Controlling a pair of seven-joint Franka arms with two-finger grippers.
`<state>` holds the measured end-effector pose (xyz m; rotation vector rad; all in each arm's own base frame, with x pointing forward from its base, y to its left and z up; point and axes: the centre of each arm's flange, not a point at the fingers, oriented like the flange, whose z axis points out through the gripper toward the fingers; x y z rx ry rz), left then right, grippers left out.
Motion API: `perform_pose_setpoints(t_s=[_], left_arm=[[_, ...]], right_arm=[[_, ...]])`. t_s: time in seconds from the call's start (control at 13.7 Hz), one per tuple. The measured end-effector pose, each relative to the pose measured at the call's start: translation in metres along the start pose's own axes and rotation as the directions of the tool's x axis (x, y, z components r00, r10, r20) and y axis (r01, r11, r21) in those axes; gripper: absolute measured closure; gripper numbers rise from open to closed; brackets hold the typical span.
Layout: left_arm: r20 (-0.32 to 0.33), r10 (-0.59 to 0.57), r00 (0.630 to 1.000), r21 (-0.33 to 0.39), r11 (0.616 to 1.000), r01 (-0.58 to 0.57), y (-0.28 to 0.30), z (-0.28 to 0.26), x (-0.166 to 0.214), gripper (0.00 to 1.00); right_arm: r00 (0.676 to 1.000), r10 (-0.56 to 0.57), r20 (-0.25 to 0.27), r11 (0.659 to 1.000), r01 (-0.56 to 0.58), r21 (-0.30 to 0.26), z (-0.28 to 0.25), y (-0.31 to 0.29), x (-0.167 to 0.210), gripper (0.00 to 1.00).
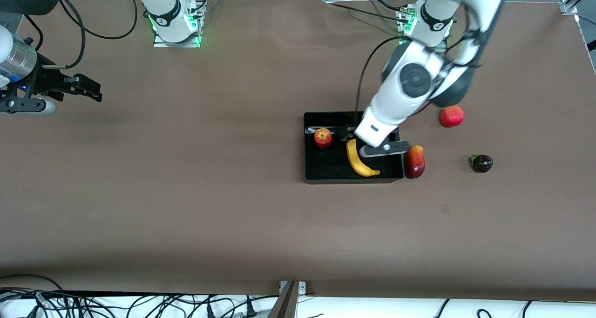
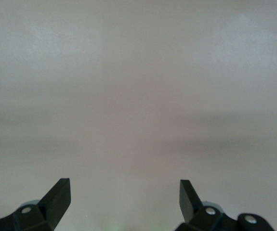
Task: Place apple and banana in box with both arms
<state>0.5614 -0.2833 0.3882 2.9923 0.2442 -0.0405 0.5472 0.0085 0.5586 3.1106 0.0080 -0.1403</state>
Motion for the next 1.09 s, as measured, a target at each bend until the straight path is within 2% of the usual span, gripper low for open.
perform_pose_setpoints(t_s=[0.22, 0.51, 0.73, 1.09], left_arm=[[-0.002, 0.068, 0.998, 0.026, 0.997, -0.068, -0.068, -0.094, 0.007, 0.00], [0.027, 0.153, 0.988, 0.074, 0.985, -0.155, -0.162, -0.181, -0.005, 0.00], [0.048, 0.189, 0.981, 0.089, 0.977, -0.193, -0.223, -0.207, -0.005, 0.00], [0.058, 0.193, 0.979, 0.089, 0.976, -0.198, -0.225, -0.208, -0.005, 0.00]], right_arm=[[1.000, -0.001, 0.000, 1.000, 0.001, 0.000, 0.000, -0.001, 0.000, 0.00], [1.000, -0.002, -0.001, 1.000, 0.002, 0.000, 0.000, -0.001, 0.000, 0.00], [1.000, -0.011, -0.001, 1.000, 0.011, -0.001, -0.001, -0.006, 0.000, 0.00], [1.000, -0.024, -0.002, 1.000, 0.024, -0.002, -0.001, -0.014, 0.000, 0.00]])
